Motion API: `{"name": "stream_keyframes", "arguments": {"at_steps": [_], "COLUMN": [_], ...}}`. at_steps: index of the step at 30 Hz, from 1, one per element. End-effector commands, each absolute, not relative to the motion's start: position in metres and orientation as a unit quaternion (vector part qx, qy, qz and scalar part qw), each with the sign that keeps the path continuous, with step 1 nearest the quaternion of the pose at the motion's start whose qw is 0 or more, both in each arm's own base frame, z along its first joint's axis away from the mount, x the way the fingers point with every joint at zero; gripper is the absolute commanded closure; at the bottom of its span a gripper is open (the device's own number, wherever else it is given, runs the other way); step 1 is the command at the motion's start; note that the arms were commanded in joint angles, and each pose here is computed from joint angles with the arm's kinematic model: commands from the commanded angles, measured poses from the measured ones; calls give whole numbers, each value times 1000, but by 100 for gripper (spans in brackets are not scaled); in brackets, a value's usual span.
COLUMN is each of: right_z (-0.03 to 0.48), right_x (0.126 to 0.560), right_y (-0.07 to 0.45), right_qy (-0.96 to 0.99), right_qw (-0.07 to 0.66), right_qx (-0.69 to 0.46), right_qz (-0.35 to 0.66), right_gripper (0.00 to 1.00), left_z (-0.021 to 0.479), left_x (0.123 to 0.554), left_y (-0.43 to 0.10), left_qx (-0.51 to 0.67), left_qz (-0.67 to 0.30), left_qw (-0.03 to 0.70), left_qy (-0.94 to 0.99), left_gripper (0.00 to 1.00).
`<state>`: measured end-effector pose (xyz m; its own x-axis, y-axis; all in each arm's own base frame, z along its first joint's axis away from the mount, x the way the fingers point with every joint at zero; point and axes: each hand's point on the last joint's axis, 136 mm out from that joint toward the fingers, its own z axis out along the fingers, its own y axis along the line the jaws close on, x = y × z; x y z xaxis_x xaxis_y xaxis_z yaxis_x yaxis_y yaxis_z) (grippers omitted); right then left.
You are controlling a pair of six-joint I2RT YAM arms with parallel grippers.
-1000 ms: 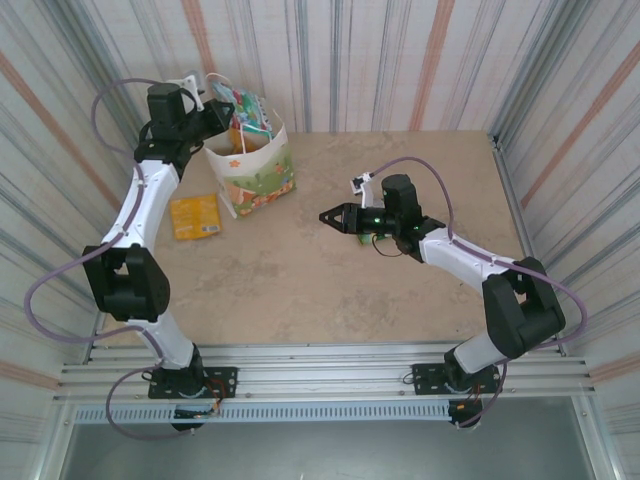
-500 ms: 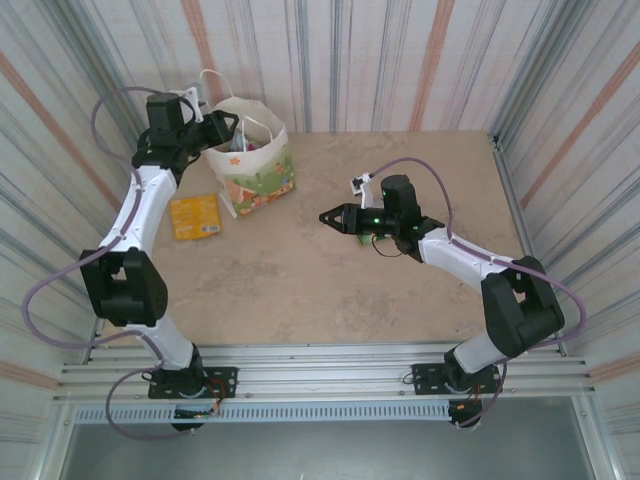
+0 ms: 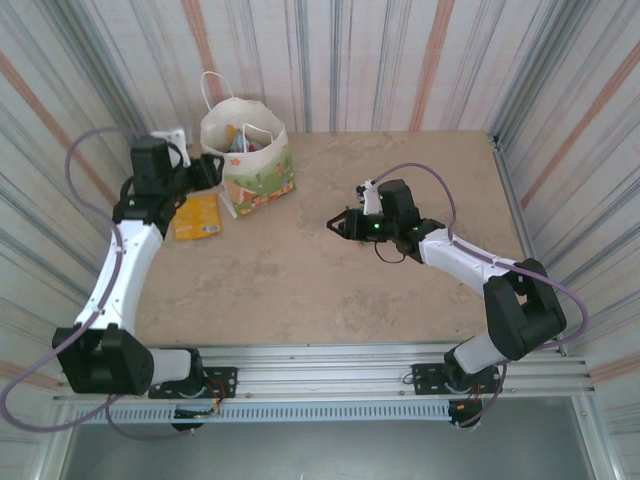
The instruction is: Place the snacks into the paper bag
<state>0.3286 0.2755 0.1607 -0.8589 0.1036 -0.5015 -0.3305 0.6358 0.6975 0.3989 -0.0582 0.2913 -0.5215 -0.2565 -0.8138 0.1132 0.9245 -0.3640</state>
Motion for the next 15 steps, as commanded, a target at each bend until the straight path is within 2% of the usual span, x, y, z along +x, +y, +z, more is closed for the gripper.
{"name": "stream_keyframes", "arguments": {"at_steps": [1,7,15], "right_z": [151,118,90], "right_x": [324,324,348], "right_y": [265,235,161], "right_qy": [892,928,962], "right_qw": [242,198,150], "right_qx": [-67,-47,2], "right_qz": [376,312,227], "right_gripper": [52,48,43], "left_z": [242,169,131], "left_x": [374,334,305], "left_y": [-62,-91,-175], "left_qx": [-65,-66,5], "left_qz": [-215,-250,-303], "left_qw": [442,370,331], "left_qy": [869,892,894], "left_gripper": [32,33,34]}}
